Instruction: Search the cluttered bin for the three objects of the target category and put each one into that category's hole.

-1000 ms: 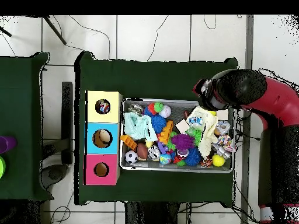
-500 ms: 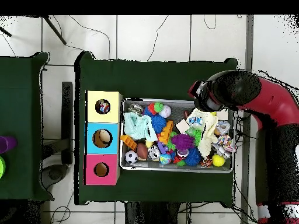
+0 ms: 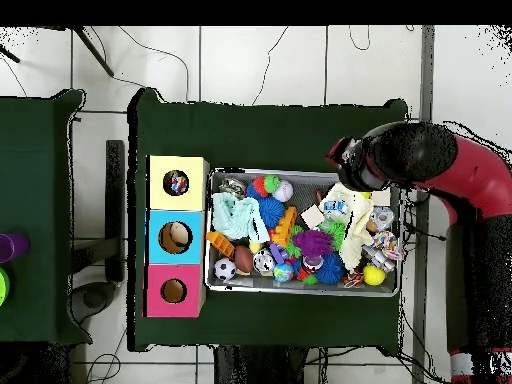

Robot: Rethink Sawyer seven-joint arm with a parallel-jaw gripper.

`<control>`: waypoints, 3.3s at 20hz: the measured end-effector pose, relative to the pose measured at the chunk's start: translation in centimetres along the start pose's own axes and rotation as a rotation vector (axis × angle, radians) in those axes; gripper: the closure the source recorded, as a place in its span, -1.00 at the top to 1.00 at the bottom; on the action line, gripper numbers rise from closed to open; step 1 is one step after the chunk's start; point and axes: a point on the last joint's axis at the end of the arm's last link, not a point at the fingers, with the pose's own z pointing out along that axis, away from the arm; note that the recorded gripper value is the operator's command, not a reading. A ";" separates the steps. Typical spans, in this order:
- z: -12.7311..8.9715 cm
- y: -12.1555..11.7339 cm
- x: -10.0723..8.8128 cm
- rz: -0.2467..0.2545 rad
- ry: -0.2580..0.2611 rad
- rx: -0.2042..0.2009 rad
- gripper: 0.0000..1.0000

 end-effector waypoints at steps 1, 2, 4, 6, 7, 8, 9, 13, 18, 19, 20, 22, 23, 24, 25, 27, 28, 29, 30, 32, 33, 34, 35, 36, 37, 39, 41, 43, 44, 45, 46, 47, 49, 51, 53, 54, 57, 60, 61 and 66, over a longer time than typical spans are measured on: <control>0.0 -0.3 -0.1 0.003 -0.001 0.000 1.00; -0.1 -0.9 -0.3 0.011 -0.002 -0.002 1.00; -0.2 -1.6 -0.5 0.019 -0.004 -0.002 1.00; -0.3 -2.0 -0.6 0.024 -0.005 -0.003 1.00; -0.4 -2.4 -0.8 0.029 -0.006 -0.004 1.00; -0.5 -2.9 -0.9 0.035 -0.008 -0.005 1.00; -0.5 -3.2 -1.0 0.039 -0.008 -0.005 1.00; -0.4 -3.6 -1.0 0.038 -0.009 0.002 1.00; 0.4 -3.7 0.7 0.026 0.021 -0.001 1.00; 0.6 -3.7 0.9 0.024 0.026 -0.001 1.00; 0.8 -3.8 1.3 0.022 0.033 -0.002 1.00; 1.0 -3.8 1.7 0.020 0.039 -0.003 1.00; 1.2 -3.8 2.1 0.017 0.041 -0.006 1.00; 1.3 -3.8 2.3 0.015 0.040 -0.008 1.00; 1.5 -3.9 2.6 0.012 0.033 -0.013 1.00; 1.7 -4.1 2.9 0.011 0.021 -0.022 1.00; 1.9 -4.2 3.1 0.011 0.015 -0.027 1.00; 2.1 -4.5 3.2 0.013 0.006 -0.033 1.00; 2.3 -4.8 3.2 0.016 -0.002 -0.037 1.00; 2.7 -5.6 3.4 0.026 -0.011 -0.045 1.00; 2.8 -5.9 3.5 0.029 -0.011 -0.047 1.00; 2.8 -6.1 3.6 0.032 -0.010 -0.048 1.00; 3.0 -6.7 3.7 0.038 -0.006 -0.050 1.00; 3.0 -7.1 3.7 0.043 -0.004 -0.052 1.00; 2.9 -7.5 3.6 0.049 -0.005 -0.054 1.00; 2.7 -8.1 3.4 0.058 -0.008 -0.057 1.00; 2.6 -8.8 3.2 0.066 -0.010 -0.060 1.00; 2.5 -9.3 3.1 0.072 -0.013 -0.062 1.00; 2.5 -9.4 3.0 0.074 -0.013 -0.063 1.00; 2.4 -9.5 3.0 0.075 -0.014 -0.064 1.00; 2.4 -9.6 3.0 0.076 -0.015 -0.065 1.00; 2.3 -9.7 2.9 0.077 -0.016 -0.066 1.00; 2.2 -9.9 2.8 0.079 -0.018 -0.068 1.00; 2.1 -10.1 2.7 0.077 -0.021 -0.068 1.00; 2.2 -10.1 2.7 0.067 -0.028 -0.062 1.00; 2.2 -10.1 2.7 0.063 -0.031 -0.060 1.00; 2.6 -9.7 3.0 0.037 -0.055 -0.050 1.00; 3.0 -9.4 3.4 0.021 -0.071 -0.051 1.00; 3.2 -9.4 3.7 0.017 -0.075 -0.053 1.00; 4.8 -9.6 5.2 0.012 -0.097 -0.078 1.00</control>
